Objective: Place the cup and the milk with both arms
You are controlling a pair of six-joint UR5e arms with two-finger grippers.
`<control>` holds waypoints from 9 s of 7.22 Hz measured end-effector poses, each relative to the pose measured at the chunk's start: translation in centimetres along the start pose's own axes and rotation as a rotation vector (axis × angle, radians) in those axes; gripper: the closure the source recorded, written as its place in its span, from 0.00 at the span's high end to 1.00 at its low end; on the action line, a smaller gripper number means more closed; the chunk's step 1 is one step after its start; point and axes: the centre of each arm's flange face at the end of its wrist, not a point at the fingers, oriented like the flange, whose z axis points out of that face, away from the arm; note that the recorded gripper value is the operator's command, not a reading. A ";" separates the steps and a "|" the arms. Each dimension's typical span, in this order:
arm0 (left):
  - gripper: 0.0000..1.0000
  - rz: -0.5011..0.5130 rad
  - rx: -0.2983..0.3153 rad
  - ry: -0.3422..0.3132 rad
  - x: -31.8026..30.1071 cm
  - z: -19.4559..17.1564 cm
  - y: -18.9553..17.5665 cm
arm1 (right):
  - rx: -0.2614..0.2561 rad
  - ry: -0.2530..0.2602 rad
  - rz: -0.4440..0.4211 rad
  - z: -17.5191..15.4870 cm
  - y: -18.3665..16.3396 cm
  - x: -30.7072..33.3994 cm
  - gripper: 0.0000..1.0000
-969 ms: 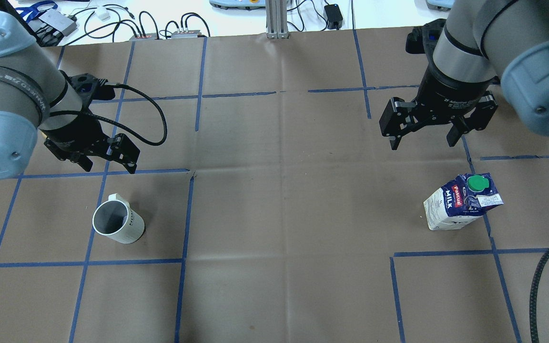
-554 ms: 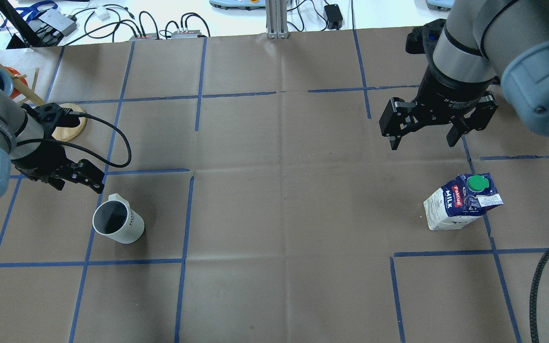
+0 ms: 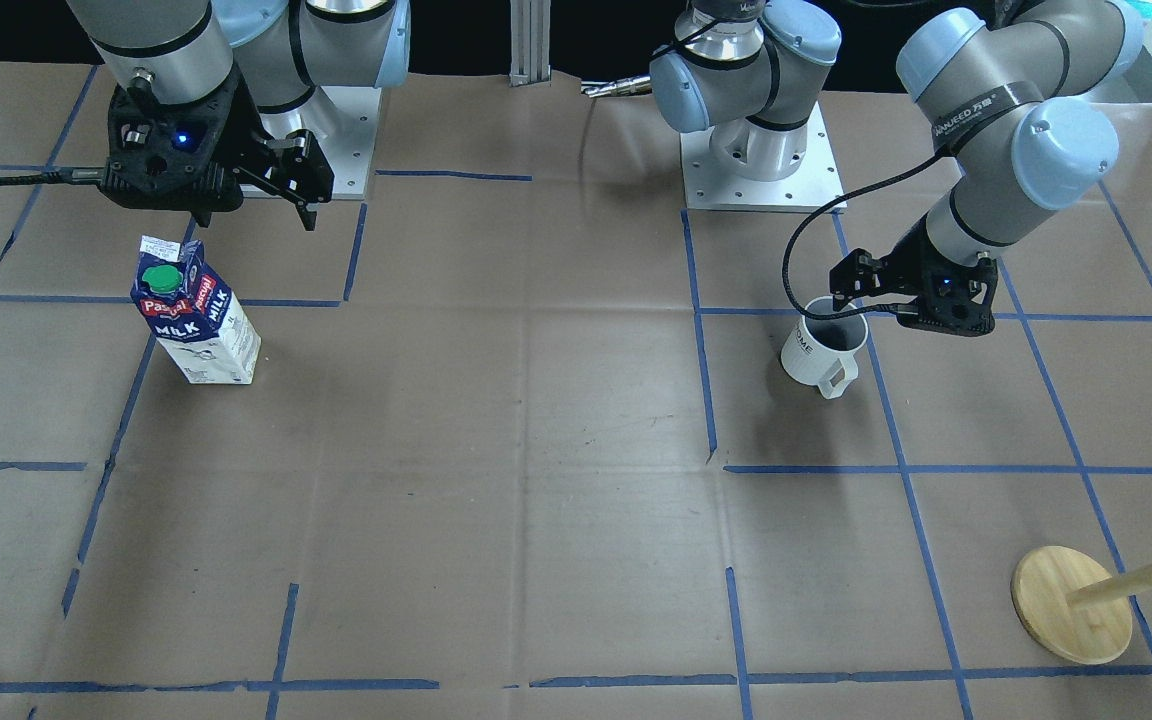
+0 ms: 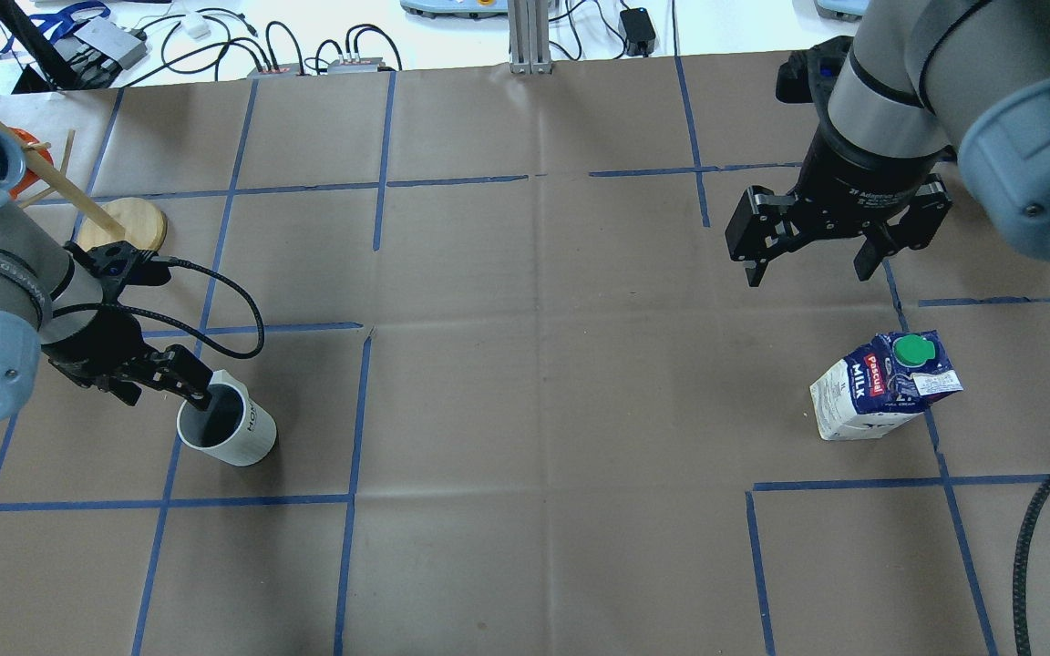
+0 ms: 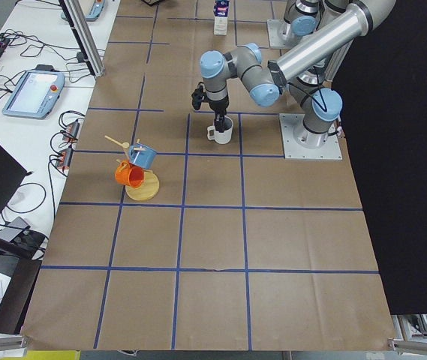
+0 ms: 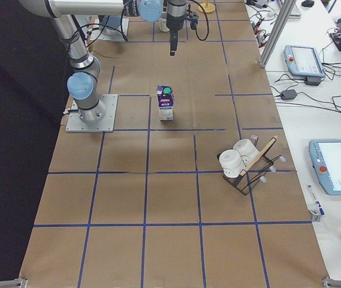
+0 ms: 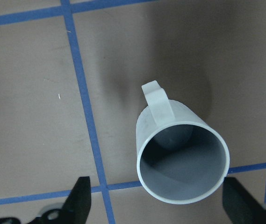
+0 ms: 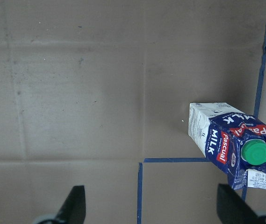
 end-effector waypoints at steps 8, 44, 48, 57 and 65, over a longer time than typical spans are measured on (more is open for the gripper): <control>0.00 -0.051 -0.029 -0.008 -2.4 5.6 -0.2 | 0.000 0.000 0.000 0.0 0.0 0.0 1.00; 0.99 -0.077 0.198 0.003 29.6 -6.8 -20.9 | 0.013 0.028 -0.072 -0.6 0.0 3.0 1.00; 0.99 -0.086 0.204 0.002 27.7 -12.3 -14.1 | 0.069 0.009 -0.046 1.3 3.1 12.3 1.00; 1.00 -0.174 0.135 0.018 20.2 -17.1 0.5 | 0.139 0.027 -0.089 13.3 2.7 13.2 1.00; 1.00 -0.205 0.120 0.027 18.9 -16.2 0.6 | 0.093 0.017 -0.072 14.4 2.7 13.7 0.55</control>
